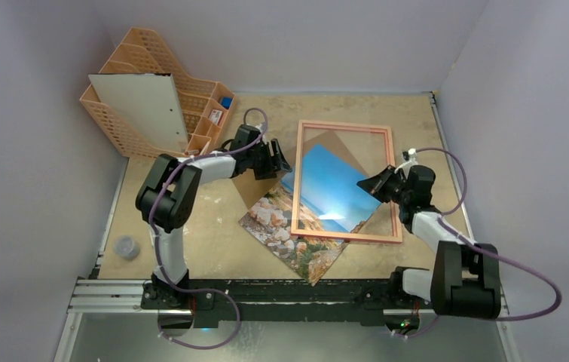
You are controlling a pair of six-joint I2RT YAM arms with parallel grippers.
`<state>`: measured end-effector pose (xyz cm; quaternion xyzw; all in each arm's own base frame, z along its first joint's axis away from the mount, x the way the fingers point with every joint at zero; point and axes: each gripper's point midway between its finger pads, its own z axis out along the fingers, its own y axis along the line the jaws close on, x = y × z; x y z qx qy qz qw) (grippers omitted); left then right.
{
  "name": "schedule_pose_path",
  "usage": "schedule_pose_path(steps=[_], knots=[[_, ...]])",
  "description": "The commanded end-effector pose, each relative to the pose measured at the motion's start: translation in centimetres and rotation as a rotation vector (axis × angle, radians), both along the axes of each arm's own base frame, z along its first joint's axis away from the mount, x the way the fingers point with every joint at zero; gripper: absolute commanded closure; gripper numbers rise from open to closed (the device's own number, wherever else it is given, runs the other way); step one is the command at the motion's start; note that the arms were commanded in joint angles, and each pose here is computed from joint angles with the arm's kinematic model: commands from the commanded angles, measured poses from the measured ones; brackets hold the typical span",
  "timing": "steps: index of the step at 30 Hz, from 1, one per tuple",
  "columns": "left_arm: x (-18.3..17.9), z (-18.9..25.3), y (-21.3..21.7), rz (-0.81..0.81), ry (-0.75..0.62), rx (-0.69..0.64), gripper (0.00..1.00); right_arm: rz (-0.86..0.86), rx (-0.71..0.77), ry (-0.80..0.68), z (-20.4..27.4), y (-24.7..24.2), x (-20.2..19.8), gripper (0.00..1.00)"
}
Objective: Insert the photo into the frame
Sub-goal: Place the photo frame item in the photo frame.
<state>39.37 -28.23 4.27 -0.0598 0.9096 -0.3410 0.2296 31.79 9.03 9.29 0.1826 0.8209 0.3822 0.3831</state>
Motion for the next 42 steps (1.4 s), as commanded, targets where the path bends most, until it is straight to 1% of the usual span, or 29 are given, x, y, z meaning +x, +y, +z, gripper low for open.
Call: schedule_pose_path(steps=[1,4,10,16,26,28,31,37,42], knots=[[0.3,-2.4,0.9,0.006,0.028,0.082,0.34,-0.103,-0.119,0.068,-0.5,-2.3,-0.8,1.0],[0.6,-2.5,0.5,0.0,0.025,0.09,0.33,-0.168,-0.171,0.137,-0.8,-3.6,-1.3,1.0],[1.0,-2.7,-0.5,0.006,0.029,0.093,0.32,-0.209,-0.237,0.211,-1.1,-4.9,-2.1,1.0],[1.4,-2.9,-1.2,-0.008,0.023,0.114,0.34,-0.229,-0.308,0.217,-0.6,-6.0,-2.2,1.0],[2.2,-3.7,-1.8,-0.019,0.01,0.175,0.4,-0.186,-0.345,0.216,-0.5,-6.1,-2.0,1.0],[2.5,-3.8,-2.0,-0.023,0.004,0.187,0.41,-0.207,-0.369,0.208,-0.2,-6.6,-1.5,1.0],[3.4,-4.0,-1.9,-0.026,-0.007,0.219,0.42,-0.195,-0.37,0.223,-0.5,-6.5,-1.7,1.0],[5.2,-4.0,-2.6,-0.044,-0.033,0.24,0.43,-0.192,-0.384,0.234,-0.6,-6.7,-1.6,1.0],[5.2,-5.0,-2.5,-0.048,-0.018,0.263,0.44,-0.179,-0.397,0.223,-0.6,-6.5,-1.6,1.0]])
